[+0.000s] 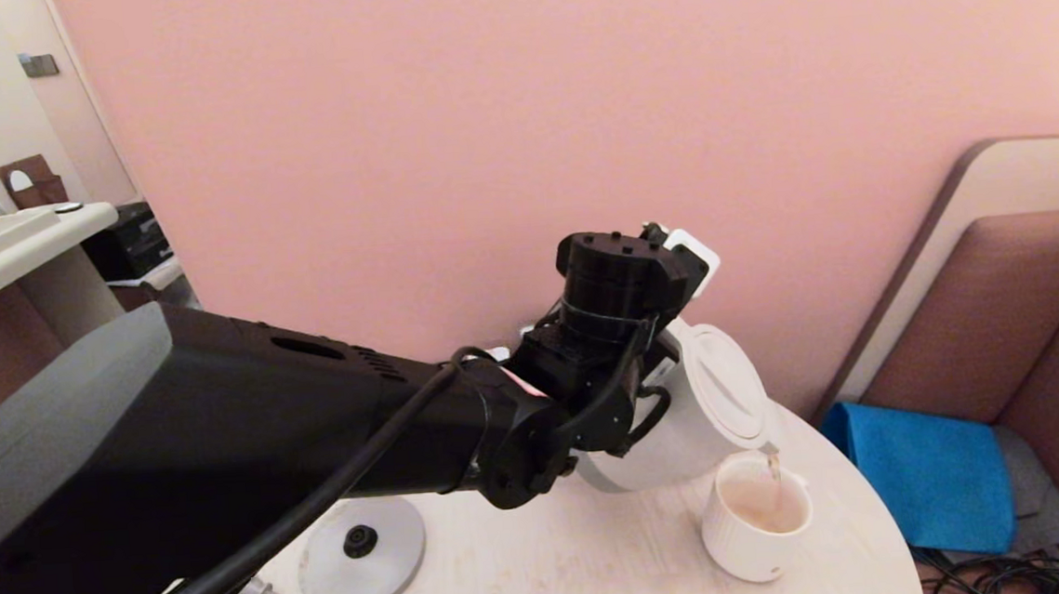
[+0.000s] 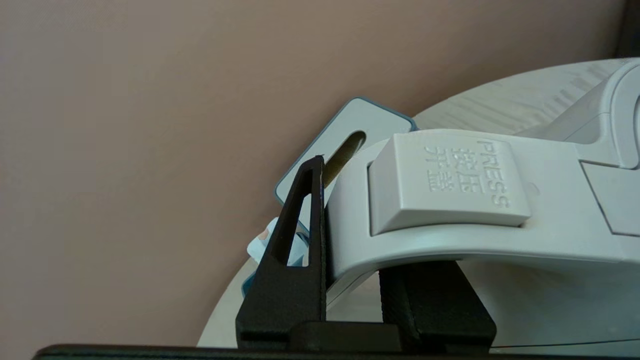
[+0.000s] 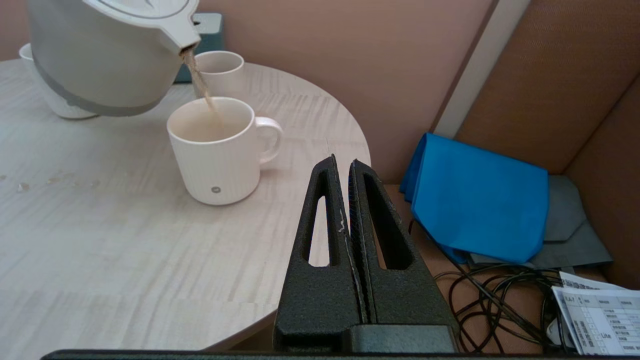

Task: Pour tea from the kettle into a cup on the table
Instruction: Pour water into the cup

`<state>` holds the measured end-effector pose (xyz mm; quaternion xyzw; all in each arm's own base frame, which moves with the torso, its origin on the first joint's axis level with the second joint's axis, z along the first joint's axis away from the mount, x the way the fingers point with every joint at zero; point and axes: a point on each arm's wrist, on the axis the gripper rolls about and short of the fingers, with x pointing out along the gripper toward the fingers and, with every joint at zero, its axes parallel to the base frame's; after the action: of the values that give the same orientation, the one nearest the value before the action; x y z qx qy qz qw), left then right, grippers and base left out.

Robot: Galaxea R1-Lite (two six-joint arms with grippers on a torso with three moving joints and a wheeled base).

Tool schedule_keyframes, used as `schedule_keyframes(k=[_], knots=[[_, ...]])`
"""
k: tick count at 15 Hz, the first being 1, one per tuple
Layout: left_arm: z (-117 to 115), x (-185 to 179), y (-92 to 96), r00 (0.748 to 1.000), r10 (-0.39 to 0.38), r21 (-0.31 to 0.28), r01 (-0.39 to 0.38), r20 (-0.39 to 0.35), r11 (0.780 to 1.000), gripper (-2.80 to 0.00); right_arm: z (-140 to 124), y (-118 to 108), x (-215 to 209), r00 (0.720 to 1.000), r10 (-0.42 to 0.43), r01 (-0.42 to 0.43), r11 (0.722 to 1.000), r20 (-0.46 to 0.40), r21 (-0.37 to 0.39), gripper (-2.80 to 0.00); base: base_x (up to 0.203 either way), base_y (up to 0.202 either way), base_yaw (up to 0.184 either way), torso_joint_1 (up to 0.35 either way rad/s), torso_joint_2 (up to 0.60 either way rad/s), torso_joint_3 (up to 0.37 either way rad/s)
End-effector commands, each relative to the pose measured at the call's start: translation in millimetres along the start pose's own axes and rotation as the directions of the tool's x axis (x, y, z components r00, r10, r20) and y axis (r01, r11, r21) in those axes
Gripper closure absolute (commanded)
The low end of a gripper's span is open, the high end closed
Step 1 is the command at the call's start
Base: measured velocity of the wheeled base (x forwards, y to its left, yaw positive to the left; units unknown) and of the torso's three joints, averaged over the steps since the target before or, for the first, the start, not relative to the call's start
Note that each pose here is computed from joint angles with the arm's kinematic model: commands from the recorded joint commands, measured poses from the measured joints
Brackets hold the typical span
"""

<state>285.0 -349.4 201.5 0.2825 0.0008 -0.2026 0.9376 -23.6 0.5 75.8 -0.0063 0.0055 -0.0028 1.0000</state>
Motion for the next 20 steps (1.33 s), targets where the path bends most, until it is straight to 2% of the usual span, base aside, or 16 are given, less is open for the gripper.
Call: schedule_keyframes(k=[1, 3, 5, 20], knots=[[1.7, -1.6, -1.6, 1.000, -0.001, 0.006, 0.001, 0.004, 1.000, 0.00, 0.0, 0.0, 0.1, 1.000, 0.000, 0.000, 1.000, -0.001, -0.001, 0.00, 0.000, 0.000, 0.000, 0.000, 0.00, 0.000], [1.4, -1.7, -1.7, 1.000, -0.001, 0.010, 0.001, 0.002, 1.000, 0.00, 0.0, 0.0, 0.1, 1.000, 0.000, 0.000, 1.000, -0.001, -0.001, 0.00, 0.000, 0.000, 0.000, 0.000, 0.00, 0.000], [-0.6, -3.5, -1.6, 1.000, -0.010, 0.040, 0.010, -0.012, 0.999, 0.00, 0.0, 0.0, 0.1, 1.000, 0.000, 0.000, 1.000, -0.001, 0.000, 0.00, 0.000, 0.000, 0.000, 0.000, 0.00, 0.000], [1.0, -3.7, -3.2, 1.000, -0.013, 0.110, 0.014, -0.009, 0.994, 0.00, 0.0, 0.0, 0.1, 1.000, 0.000, 0.000, 1.000, -0.001, 0.000, 0.00, 0.000, 0.000, 0.000, 0.000, 0.00, 0.000]])
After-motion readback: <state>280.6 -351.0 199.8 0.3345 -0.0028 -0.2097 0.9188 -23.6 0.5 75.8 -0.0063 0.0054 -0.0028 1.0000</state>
